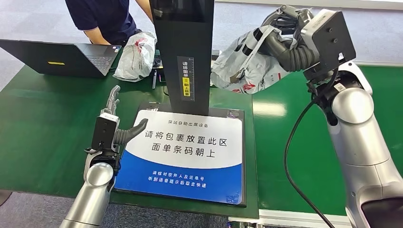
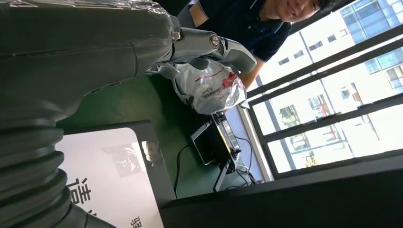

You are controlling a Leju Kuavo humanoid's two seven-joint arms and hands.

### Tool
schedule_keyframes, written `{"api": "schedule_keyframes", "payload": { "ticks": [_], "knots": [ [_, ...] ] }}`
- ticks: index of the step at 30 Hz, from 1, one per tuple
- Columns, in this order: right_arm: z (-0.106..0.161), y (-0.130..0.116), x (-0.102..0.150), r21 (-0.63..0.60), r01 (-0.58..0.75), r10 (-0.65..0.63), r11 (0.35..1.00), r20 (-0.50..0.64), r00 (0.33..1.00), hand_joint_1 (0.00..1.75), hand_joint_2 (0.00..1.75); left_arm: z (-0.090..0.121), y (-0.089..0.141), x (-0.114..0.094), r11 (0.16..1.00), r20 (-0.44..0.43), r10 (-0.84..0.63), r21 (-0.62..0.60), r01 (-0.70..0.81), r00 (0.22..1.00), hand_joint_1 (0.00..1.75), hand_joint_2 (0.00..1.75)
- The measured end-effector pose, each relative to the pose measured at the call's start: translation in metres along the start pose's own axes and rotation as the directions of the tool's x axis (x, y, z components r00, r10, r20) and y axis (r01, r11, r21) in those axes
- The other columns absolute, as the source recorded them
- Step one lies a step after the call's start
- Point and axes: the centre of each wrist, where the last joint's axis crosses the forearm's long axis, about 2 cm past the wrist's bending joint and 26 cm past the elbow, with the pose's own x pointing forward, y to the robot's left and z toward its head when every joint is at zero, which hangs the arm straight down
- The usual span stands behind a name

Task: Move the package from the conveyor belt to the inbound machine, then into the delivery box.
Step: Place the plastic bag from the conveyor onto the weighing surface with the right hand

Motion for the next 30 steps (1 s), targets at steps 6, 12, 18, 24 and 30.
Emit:
{"api": "schedule_keyframes", "payload": {
  "ticks": [6, 12, 18, 24, 30],
  "knots": [
    [-0.005, 0.006, 0.008, 0.04, 0.091, -0.091, 0.995, 0.017, 0.996, 1.75, 1.75, -0.002, 0.003, -0.004, 1.0, -0.013, 0.009, 0.024, -0.009, 1.0, 0.0, 1.75],
    [-0.017, 0.01, 0.02, 0.067, 0.144, -0.147, 0.987, 0.043, 0.988, 1.75, 1.75, -0.006, 0.005, -0.004, 0.999, -0.015, 0.011, 0.04, -0.011, 1.0, 0.0, 1.75],
    [-0.022, 0.014, 0.026, 0.086, 0.188, -0.194, 0.978, 0.061, 0.979, 1.75, 1.75, -0.006, 0.005, -0.004, 0.999, -0.017, 0.008, 0.049, -0.008, 1.0, 0.0, 1.75],
    [-0.023, 0.017, 0.027, 0.096, 0.206, -0.213, 0.974, 0.066, 0.975, 1.75, 1.75, -0.006, 0.005, -0.004, 0.999, -0.017, 0.008, 0.051, -0.007, 1.0, 0.0, 1.75],
    [-0.025, 0.016, 0.029, 0.105, 0.225, -0.233, 0.969, 0.075, 0.97, 1.75, 1.75, -0.006, 0.006, -0.005, 0.998, -0.019, 0.006, 0.057, -0.005, 1.0, 0.0, 1.75]
  ]
}}
